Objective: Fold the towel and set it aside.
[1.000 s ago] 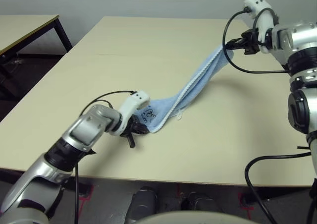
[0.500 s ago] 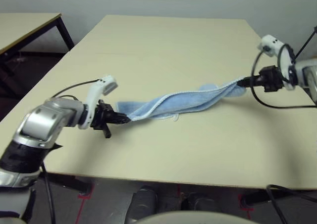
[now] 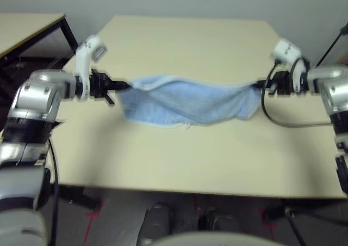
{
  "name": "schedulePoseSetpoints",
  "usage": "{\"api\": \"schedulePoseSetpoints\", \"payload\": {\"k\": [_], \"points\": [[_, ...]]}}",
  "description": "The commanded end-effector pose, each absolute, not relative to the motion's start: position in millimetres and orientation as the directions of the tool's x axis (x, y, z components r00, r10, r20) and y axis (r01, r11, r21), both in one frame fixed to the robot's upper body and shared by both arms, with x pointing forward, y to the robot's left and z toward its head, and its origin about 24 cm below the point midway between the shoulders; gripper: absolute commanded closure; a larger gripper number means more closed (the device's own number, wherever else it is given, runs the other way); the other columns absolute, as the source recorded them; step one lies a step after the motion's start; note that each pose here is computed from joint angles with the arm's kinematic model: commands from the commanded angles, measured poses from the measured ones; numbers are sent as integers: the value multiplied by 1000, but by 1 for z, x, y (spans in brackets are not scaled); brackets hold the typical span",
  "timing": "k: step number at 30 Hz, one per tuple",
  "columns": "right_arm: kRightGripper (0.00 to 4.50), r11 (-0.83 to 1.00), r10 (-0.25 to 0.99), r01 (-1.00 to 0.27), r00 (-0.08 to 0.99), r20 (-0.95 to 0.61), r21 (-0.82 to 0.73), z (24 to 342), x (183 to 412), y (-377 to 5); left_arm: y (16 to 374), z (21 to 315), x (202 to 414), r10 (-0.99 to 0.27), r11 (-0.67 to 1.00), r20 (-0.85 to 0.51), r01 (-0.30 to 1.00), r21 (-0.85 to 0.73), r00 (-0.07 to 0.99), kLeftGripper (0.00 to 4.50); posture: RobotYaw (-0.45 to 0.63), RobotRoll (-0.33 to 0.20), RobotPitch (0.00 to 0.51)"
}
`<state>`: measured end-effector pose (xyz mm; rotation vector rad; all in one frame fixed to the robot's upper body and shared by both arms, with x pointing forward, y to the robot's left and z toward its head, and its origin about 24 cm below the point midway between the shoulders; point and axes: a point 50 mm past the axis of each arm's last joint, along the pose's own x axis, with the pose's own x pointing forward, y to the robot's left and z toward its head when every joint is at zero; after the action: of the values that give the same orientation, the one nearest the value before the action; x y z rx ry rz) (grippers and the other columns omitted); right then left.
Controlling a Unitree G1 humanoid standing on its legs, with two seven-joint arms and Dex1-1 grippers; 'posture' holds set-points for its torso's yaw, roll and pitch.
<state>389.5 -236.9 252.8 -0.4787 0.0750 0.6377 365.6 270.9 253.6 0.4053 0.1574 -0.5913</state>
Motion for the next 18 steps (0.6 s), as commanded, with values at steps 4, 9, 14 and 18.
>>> {"api": "schedulePoseSetpoints", "payload": {"k": [4,9,14,18], "points": [[4500,819,536,-452,823,190,-353,310,382,-253,283,314,365,-471,775,85,366,516,878,4470,158,0,76],[4500,743,639,-598,768,48,-301,273,361,-262,291,276,352,-551,713,-115,538,449,827,4470,147,0,78],[4500,659,703,-741,668,-245,-130,187,320,-262,288,191,314,-647,609,-416,761,224,639,4470,144,0,81],[4500,654,682,-752,633,-366,-83,142,299,-262,284,155,288,-687,584,-506,811,43,522,4470,138,0,86]]}}
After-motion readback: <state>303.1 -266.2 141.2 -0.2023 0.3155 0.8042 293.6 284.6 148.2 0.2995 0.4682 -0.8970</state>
